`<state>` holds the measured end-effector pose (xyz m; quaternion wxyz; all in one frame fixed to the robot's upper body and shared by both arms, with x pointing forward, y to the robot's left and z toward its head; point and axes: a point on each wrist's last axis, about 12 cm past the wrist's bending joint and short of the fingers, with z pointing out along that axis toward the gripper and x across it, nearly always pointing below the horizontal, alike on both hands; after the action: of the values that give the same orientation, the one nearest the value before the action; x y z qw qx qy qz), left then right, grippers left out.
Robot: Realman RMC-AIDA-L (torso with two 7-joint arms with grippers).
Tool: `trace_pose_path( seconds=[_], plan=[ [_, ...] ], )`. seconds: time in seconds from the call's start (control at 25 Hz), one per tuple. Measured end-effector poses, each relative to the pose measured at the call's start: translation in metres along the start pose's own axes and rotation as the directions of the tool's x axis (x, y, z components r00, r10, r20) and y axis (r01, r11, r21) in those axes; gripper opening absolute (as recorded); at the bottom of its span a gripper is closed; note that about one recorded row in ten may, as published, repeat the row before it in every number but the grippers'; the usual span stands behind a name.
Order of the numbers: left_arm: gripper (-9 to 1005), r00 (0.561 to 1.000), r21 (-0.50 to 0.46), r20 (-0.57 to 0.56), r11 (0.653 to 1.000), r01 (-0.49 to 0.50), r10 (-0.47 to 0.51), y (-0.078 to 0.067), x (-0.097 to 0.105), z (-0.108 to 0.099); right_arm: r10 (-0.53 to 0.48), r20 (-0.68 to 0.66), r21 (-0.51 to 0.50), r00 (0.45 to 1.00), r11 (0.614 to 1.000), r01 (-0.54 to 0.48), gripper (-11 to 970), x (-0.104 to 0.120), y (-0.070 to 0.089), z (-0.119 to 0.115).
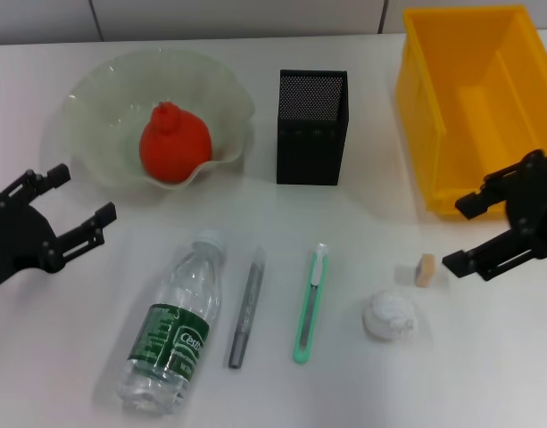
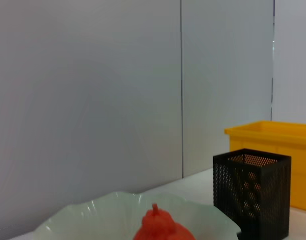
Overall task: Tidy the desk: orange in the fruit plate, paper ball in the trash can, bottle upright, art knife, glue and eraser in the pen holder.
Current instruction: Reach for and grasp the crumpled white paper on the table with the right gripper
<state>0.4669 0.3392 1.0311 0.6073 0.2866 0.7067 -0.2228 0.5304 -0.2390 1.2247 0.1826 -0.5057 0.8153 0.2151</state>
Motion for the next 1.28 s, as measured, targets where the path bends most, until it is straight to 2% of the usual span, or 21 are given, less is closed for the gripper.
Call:
trace_pose_path(
  seconds=[0.12, 0.2, 0.24, 0.28, 0.32, 0.4, 0.56, 0.6, 0.88, 1.28],
  plan=[
    [829, 1.000, -0.002, -0.006, 1.000, 0.011, -0.011, -0.006, 0.006, -0.001, -0.023, -0.083, 0.002, 0.996, 1.000, 0.023, 806, -0.013, 0.005, 0.013],
    [829, 1.000, -0.001, -0.005, 1.000, 0.012, -0.012, -0.008, 0.008, -0.001, -0.074, -0.169, -0.004, 0.983, 0.997, 0.075, 805, -0.026, 0.011, 0.039],
    [829, 1.000, 0.000, -0.004, 1.000, 0.009, -0.009, -0.008, 0.008, 0.000, -0.074, -0.169, -0.004, 0.983, 0.997, 0.075, 804, -0.026, 0.011, 0.039],
    [829, 1.000, 0.001, -0.004, 1.000, 0.010, -0.010, -0.008, 0.008, 0.001, -0.106, -0.195, 0.005, 0.975, 0.994, 0.109, 804, -0.031, 0.012, 0.056],
    [829, 1.000, 0.002, -0.004, 1.000, 0.012, -0.012, -0.008, 0.008, 0.001, -0.106, -0.195, 0.005, 0.975, 0.994, 0.109, 798, -0.031, 0.012, 0.056],
    [829, 1.000, 0.001, -0.005, 1.000, 0.016, -0.016, -0.007, 0.007, 0.002, -0.135, -0.223, 0.019, 0.966, 0.990, 0.143, 786, -0.036, 0.013, 0.073],
    [829, 1.000, -0.006, -0.013, 1.000, 0.019, -0.019, -0.006, 0.008, 0.002, -0.150, -0.252, 0.005, 0.956, 0.988, 0.157, 762, -0.038, 0.013, 0.085],
    [829, 1.000, -0.007, -0.015, 1.000, 0.020, -0.020, -0.006, 0.008, 0.002, -0.153, -0.280, -0.006, 0.948, 0.987, 0.158, 756, -0.039, 0.013, 0.095],
    [829, 1.000, -0.002, -0.019, 1.000, 0.021, -0.021, -0.007, 0.009, 0.002, -0.159, -0.332, -0.005, 0.930, 0.986, 0.166, 715, -0.039, 0.010, 0.117],
    [829, 1.000, -0.005, -0.018, 1.000, 0.020, -0.020, -0.006, 0.008, 0.002, -0.192, -0.387, -0.033, 0.902, 0.980, 0.195, 655, -0.039, 0.014, 0.139]
  ],
)
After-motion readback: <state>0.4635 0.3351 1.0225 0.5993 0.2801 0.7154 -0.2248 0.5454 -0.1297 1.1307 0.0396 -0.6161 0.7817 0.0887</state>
